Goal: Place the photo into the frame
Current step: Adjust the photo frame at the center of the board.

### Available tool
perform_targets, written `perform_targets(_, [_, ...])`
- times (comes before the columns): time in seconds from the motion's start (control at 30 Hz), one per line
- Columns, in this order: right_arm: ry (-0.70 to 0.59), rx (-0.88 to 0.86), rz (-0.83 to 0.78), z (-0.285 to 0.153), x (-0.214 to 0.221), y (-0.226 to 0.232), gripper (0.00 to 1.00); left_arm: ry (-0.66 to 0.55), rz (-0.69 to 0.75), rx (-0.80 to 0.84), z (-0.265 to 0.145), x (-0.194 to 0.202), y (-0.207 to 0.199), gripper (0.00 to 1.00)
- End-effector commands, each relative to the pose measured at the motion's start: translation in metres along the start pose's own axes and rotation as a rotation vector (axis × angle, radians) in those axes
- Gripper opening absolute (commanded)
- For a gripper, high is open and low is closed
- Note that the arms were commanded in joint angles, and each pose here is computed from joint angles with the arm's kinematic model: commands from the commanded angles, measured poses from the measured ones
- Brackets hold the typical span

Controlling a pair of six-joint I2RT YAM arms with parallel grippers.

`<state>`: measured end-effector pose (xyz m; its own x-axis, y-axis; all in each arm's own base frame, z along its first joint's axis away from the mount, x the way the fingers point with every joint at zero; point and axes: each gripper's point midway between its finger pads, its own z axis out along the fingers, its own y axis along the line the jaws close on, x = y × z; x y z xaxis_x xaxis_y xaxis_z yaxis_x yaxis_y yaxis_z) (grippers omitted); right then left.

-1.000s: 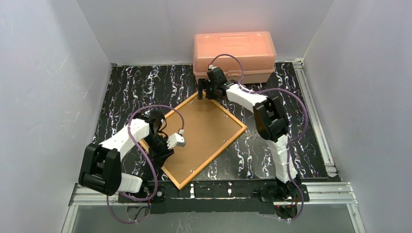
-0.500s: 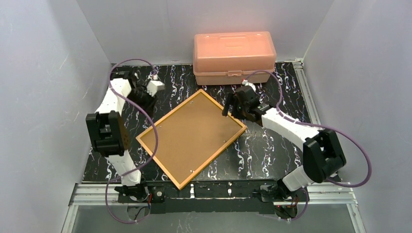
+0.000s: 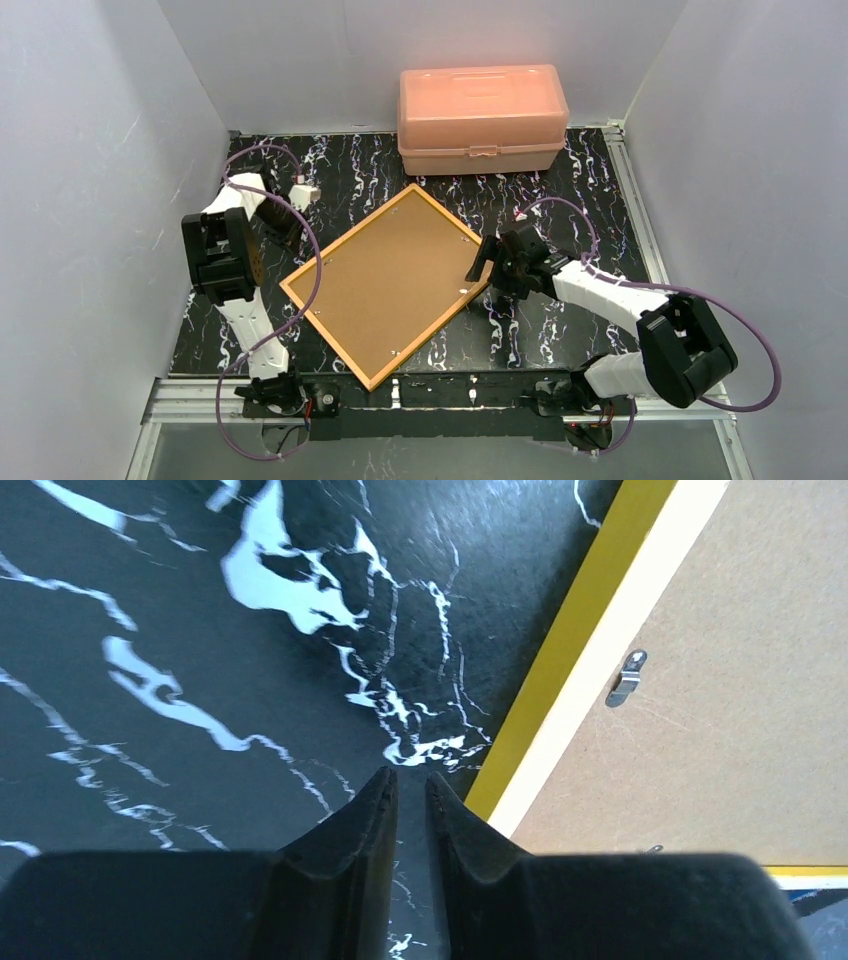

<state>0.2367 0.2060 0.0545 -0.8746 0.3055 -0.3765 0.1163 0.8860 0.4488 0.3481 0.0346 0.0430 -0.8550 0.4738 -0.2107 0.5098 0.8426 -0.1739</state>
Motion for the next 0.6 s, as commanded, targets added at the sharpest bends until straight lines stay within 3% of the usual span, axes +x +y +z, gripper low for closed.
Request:
perform_targets(0.0, [-0.03,-0.107,0.058,0.006,-0.013,0.024,0.99,0.005,-0.006,0.033,0.001,0.011,-0.015,0.14])
perform_targets(0.2, [-0.052,-0.245,0.131,0.02,-0.036,0.037,0.99,0.01,0.006,0.149,0.002,0.026,-0.044,0.12])
perform_targets(0.57, [-0.088,-0.206,0.075,0.036,-0.08,0.041,0.99,0.064,0.025,0.294,0.011,0.066,-0.09,0.08])
